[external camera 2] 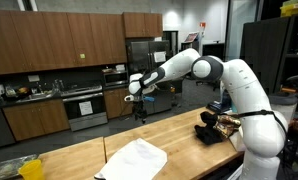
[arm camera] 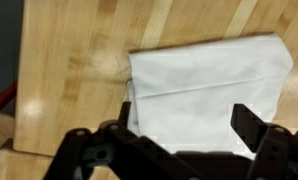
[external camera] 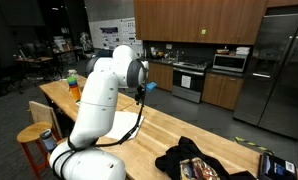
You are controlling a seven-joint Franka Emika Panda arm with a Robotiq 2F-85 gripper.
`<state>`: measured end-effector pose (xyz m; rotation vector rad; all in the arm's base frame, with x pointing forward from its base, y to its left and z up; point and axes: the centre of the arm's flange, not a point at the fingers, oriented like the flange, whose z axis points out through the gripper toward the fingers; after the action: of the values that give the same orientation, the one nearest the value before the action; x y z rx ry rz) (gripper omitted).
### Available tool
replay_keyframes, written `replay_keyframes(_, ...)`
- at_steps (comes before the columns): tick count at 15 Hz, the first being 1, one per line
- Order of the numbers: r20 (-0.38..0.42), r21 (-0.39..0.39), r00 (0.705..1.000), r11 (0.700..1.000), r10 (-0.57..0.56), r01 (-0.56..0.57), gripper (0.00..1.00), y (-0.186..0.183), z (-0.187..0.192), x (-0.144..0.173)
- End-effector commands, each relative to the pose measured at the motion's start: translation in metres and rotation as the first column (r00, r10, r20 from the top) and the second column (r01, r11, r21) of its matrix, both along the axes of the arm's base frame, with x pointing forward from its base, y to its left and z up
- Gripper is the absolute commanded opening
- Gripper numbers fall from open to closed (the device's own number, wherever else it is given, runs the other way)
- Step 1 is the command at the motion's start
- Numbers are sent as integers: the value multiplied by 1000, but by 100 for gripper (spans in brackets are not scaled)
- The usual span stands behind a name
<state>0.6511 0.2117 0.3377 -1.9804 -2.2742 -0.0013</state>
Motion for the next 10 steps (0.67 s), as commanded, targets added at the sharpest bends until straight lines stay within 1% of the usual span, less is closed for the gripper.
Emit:
replay_keyframes(1,-44,190,997,980,62,-52,100,0,-17,15)
replay_keyframes(3,-89,278,993,959,79,-51,100,6,-37,19)
replay_keyframes(5,-141,317,983,946,119,-69,100,11,-59,24)
replay_keyframes(6,-160,326,978,942,136,-77,100,15,-73,26)
replay_keyframes(8,-230,331,951,935,206,-123,100,22,-98,29)
replay_keyframes(10,-268,309,925,934,269,-182,100,37,-113,30)
